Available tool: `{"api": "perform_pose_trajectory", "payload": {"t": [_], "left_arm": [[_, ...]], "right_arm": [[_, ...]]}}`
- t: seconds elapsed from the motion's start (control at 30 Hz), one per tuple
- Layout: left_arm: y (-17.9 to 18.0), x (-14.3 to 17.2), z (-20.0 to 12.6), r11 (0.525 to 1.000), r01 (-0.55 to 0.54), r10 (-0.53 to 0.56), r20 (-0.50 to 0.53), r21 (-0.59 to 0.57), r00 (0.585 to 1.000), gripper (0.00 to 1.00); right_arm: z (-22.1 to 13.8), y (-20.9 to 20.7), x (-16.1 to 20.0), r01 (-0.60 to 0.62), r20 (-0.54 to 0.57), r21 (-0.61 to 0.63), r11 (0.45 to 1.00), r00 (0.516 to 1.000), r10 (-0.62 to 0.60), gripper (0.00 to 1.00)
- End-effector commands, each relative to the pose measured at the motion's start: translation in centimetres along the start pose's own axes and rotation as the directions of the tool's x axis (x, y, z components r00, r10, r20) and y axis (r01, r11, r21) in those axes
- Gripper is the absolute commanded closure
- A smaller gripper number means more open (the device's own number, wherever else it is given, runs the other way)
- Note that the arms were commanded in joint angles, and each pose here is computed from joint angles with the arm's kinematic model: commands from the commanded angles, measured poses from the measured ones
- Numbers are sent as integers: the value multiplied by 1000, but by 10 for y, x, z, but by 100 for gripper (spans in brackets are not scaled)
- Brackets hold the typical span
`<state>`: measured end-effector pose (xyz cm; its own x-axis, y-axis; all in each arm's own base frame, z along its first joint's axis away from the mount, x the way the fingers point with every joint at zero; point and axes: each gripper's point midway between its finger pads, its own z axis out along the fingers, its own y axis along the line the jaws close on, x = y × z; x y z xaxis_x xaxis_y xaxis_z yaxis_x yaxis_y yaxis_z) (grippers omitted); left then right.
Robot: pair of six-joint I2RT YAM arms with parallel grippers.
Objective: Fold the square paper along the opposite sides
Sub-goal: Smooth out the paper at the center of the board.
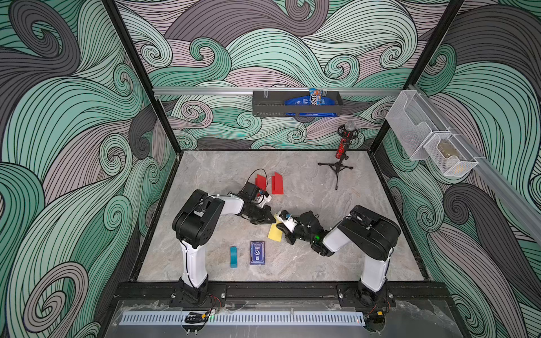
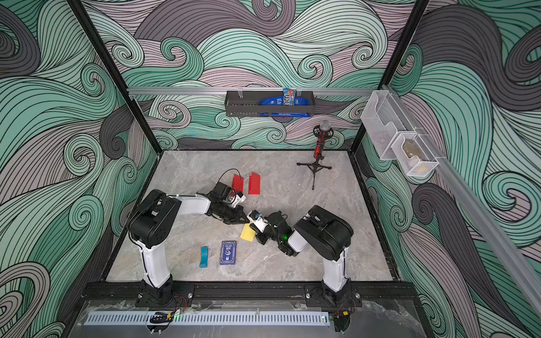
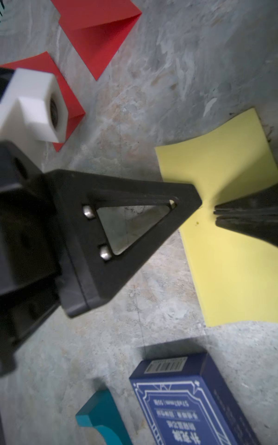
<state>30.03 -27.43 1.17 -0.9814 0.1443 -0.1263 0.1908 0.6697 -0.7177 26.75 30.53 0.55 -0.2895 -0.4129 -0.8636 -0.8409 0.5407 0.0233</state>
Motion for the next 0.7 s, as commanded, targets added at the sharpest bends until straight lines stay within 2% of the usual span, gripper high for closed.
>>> {"api": "perform_pose_trajectory", "payload": {"t": [0.0, 0.13, 0.37, 0.67], "left_arm": [[58, 10, 3, 974, 101, -103, 0, -204, 995, 100], [62, 9, 0, 971, 107, -108, 6, -216, 994, 100], [64, 10, -3, 967, 103, -103, 12, -232, 995, 100], [62, 11, -5, 967, 96, -96, 14, -234, 995, 100]], "right_arm": [[-10, 19, 63, -27, -200, -39, 999, 980, 18, 100], [-14, 30, 71, -37, -227, -46, 998, 974, 26, 100], [-34, 52, 94, -118, -263, -17, 993, 959, 109, 100], [-50, 51, 99, -150, -261, 56, 987, 952, 159, 100]]}}
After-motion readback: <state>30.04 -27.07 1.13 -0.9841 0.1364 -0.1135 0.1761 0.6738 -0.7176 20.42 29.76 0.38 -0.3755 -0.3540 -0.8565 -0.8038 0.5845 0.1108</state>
